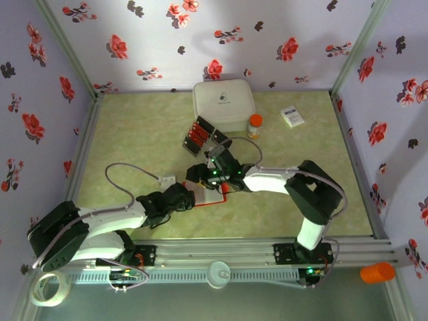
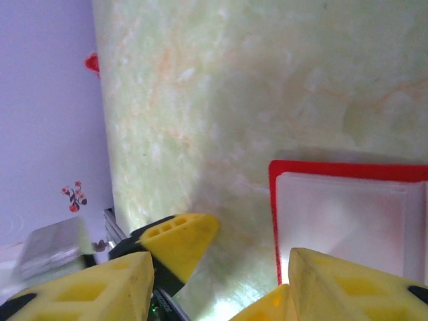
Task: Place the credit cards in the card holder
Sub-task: Flip over the card slot on the card holder.
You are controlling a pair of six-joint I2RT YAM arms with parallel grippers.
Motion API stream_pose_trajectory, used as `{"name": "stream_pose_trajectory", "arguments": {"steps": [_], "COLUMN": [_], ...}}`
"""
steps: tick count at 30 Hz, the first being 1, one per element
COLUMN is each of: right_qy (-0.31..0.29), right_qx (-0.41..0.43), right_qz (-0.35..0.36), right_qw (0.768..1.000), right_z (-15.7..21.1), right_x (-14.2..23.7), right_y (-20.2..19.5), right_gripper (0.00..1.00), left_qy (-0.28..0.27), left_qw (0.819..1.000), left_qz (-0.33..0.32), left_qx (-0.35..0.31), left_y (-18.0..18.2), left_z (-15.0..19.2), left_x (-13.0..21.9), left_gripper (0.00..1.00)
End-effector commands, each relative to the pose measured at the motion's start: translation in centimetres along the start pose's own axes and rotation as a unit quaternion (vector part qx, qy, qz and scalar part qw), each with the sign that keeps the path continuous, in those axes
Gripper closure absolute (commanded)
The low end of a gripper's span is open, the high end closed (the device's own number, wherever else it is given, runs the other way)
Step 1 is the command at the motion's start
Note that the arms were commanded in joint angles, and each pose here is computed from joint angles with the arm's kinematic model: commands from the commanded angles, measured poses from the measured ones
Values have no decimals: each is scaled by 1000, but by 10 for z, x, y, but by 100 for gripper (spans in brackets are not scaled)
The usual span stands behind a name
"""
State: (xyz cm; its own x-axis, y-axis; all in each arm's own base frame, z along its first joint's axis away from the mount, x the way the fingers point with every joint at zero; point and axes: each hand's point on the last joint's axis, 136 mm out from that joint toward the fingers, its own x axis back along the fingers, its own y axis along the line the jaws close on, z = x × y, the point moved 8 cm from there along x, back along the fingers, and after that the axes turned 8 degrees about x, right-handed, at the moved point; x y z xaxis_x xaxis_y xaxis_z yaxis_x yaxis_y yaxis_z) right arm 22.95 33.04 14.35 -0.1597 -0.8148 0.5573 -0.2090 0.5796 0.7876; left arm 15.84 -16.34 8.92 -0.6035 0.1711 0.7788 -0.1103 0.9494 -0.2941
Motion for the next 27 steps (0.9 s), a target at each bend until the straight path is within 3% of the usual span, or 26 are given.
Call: {"name": "stream_pose_trajectory", "arguments": {"steps": [1,5,10,13,22,27], "right_qy": [-18,-33,-35,-27,9,17], "right_qx": [31,57,107,121,122,115], "right_qz": [47,138,282,327,327,321], "right_qw": [998,988,953,937,937,940], "right_z": [-3,-2,3,5,6,8], "right_x": [25,55,90,99,77,69], "right_y": [-2,-20,-48,-59,-76,-82], "right_gripper": [44,44,43,43,43,50], "left_qy": [15,19,22,24,25,27], "left_qw": [999,999,999,998,998,998], "left_qz": [-39,-47,-48,-49,-52,-52], "left_qx": [-1,-4,-7,-8,-10,-13], "left_y": [11,10,9,8,8,8], "left_z": [5,5,4,4,4,4], "left_x": [-3,-3,-4,-3,-3,-2], "left_gripper": [0,0,0,0,0,0]}}
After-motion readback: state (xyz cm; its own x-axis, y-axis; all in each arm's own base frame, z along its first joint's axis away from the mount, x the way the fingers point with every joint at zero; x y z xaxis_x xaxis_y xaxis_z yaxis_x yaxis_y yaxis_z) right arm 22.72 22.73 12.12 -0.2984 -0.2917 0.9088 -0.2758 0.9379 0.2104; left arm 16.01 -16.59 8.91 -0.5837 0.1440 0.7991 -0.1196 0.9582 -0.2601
